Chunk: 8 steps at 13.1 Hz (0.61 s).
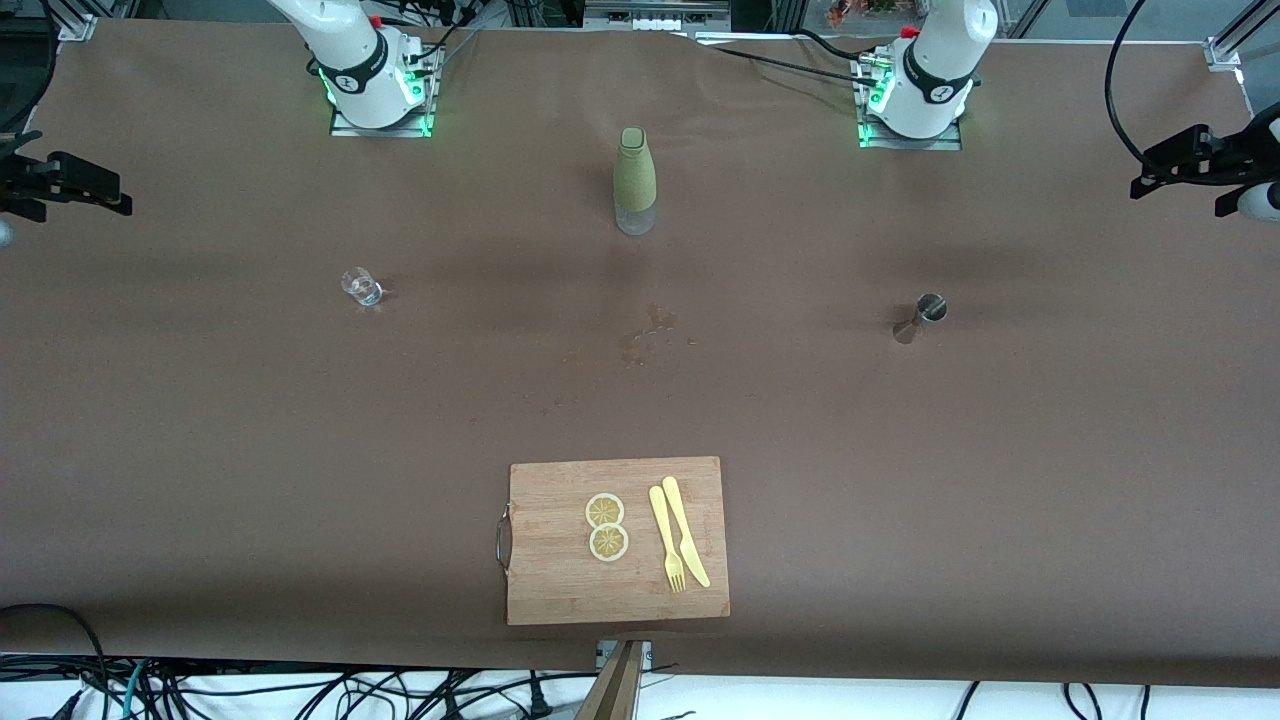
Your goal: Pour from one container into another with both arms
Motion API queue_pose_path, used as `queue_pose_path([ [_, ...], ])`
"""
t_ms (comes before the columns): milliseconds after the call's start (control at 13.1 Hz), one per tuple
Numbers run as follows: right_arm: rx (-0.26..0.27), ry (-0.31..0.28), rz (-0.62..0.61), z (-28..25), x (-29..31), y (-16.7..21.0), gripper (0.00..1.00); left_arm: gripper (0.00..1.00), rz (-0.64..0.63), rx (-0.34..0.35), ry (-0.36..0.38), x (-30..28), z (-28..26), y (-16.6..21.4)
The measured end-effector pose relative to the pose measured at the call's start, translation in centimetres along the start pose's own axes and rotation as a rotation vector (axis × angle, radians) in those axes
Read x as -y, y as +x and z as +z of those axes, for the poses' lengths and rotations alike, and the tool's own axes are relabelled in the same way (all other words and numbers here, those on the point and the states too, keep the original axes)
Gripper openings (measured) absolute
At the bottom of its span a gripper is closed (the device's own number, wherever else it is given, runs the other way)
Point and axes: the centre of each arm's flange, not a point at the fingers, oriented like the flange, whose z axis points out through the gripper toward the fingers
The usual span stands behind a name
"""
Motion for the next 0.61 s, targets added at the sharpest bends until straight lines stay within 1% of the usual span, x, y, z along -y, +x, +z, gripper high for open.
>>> queue_pose_path([
  [153,-0.034,0.011,0.049,0.5,-0.1,0.4,1.00,1.00,-0.018,-0.034,0.008,0.3,-0.2,0.4],
  [382,-0.046,0.001,0.043,0.3,1.7,0.5,1.00,1.00,-0.022,-0.042,0.009,0.4,-0.4,0.3],
  [611,-0.053,-0.006,0.055,0.5,1.8,0.7,1.00,1.00,-0.021,-0.054,0.012,0.3,-0.5,0.3],
])
